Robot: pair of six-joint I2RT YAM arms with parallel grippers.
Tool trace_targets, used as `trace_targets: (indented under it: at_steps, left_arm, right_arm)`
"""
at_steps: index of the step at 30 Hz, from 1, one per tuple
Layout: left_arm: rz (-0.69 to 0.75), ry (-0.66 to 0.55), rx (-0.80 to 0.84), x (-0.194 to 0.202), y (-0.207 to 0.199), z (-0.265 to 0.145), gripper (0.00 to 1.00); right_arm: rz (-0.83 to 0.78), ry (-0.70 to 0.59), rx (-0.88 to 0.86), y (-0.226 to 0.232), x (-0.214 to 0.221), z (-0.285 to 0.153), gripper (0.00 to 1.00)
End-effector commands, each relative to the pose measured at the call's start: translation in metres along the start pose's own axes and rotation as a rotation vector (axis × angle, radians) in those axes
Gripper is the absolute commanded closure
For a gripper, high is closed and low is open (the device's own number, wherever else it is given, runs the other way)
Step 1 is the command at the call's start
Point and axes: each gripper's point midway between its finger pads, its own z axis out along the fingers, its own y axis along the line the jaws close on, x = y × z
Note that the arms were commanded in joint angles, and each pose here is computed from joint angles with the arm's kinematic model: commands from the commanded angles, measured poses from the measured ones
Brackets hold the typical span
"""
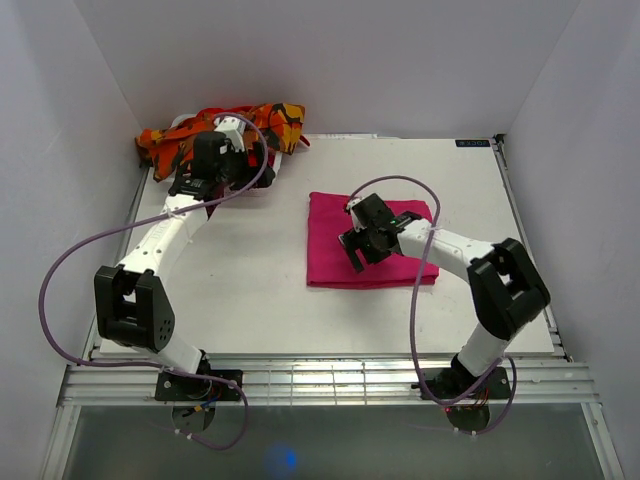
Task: Fold and stack the trousers
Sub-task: Neatly place the folded trousers to the corner
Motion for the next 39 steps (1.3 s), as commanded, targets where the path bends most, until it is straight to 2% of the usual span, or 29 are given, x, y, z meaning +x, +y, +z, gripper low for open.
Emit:
trace_targets:
  at_steps: [1, 7, 11, 18, 23, 26, 28, 39]
  left_arm:
    - [-0.093, 0.122, -0.163, 0.033, 0.04, -0.014, 0.02]
    - [-0.113, 0.146, -0.164, 0.056, 0.046, -0.022, 0.02]
    - [-0.089, 0.171, -0.168, 0.063, 0.051, -0.02, 0.02]
    - [-0.05, 0.217, -0.148, 0.073, 0.053, -0.012, 0.02]
    - [-0.049, 0.24, -0.14, 0.079, 0.054, -0.008, 0.02]
    - [-0.031, 0.259, -0.125, 0.084, 0.053, -0.009, 0.02]
    - [-0.029, 0.273, -0.124, 0.087, 0.054, -0.008, 0.02]
    - [-0.033, 0.315, -0.123, 0.096, 0.057, -0.005, 0.02]
  right_arm:
    - [0.089, 0.079, 0.154, -0.017, 0.012, 0.019, 0.1]
    - [0.155, 0.195, 0.182, -0.038, 0.036, 0.055, 0.09]
    - [0.272, 0.263, 0.173, -0.093, 0.049, 0.078, 0.06]
    - [0.187, 0.194, 0.147, -0.187, 0.022, 0.088, 0.07]
    - [0.15, 0.198, 0.117, -0.251, 0.027, 0.098, 0.05]
    - [0.075, 0.176, 0.117, -0.281, 0.021, 0.104, 0.05]
    - [0.088, 0.148, 0.152, -0.315, 0.02, 0.101, 0.05]
    - [-0.014, 0.062, 0.143, -0.35, 0.001, 0.122, 0.05]
